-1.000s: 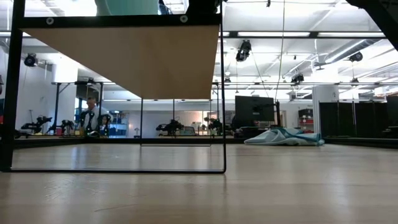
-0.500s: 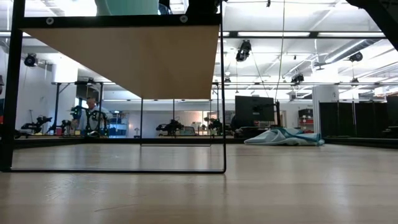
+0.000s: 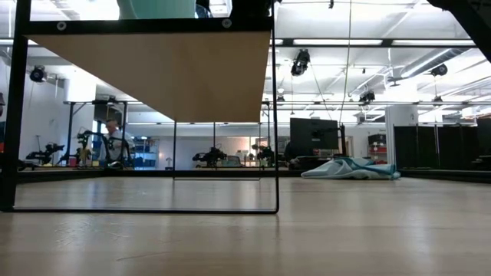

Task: Stack small to large cups/mugs on shelf
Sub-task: Put the black cup on the shelf

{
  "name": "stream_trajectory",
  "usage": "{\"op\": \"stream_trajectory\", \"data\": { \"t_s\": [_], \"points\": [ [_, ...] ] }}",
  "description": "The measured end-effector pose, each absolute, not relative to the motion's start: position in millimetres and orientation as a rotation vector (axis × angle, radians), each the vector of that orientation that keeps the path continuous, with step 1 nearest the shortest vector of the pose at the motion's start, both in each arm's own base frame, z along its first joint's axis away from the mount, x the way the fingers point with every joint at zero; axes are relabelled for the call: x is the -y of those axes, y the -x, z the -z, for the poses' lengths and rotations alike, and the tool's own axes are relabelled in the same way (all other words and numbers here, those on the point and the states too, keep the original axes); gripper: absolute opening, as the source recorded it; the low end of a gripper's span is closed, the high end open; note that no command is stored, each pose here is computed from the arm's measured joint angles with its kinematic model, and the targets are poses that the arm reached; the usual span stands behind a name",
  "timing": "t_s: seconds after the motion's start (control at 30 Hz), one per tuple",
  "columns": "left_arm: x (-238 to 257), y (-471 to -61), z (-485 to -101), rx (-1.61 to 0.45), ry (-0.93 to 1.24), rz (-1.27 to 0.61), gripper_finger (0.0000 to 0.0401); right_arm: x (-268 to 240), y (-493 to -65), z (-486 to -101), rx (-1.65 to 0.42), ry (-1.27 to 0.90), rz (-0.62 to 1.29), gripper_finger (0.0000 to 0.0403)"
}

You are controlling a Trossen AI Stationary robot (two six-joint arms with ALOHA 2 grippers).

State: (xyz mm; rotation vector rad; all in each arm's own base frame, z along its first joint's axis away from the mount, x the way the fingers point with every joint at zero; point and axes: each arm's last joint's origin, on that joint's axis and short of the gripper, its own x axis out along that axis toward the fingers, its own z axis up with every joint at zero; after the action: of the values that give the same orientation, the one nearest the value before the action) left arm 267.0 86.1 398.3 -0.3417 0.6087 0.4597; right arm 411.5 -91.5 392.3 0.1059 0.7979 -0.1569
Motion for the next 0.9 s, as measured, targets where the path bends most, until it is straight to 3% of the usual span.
{"op": "stream_trajectory", "data": {
  "t_s": [0.23, 0.9],
  "points": [
    [-86.1, -266.9, -398.1, -0.611, 0.341, -0.460, 0.0061, 91.9, -411.4, -392.8, -0.797, -0.100, 0.170, 0.0093],
    [-85.2, -264.3, -394.4, -0.657, 0.345, -0.463, 0.0061, 85.4, -412.2, -392.3, -0.798, -0.184, 0.190, 0.0072]
  ]
}}
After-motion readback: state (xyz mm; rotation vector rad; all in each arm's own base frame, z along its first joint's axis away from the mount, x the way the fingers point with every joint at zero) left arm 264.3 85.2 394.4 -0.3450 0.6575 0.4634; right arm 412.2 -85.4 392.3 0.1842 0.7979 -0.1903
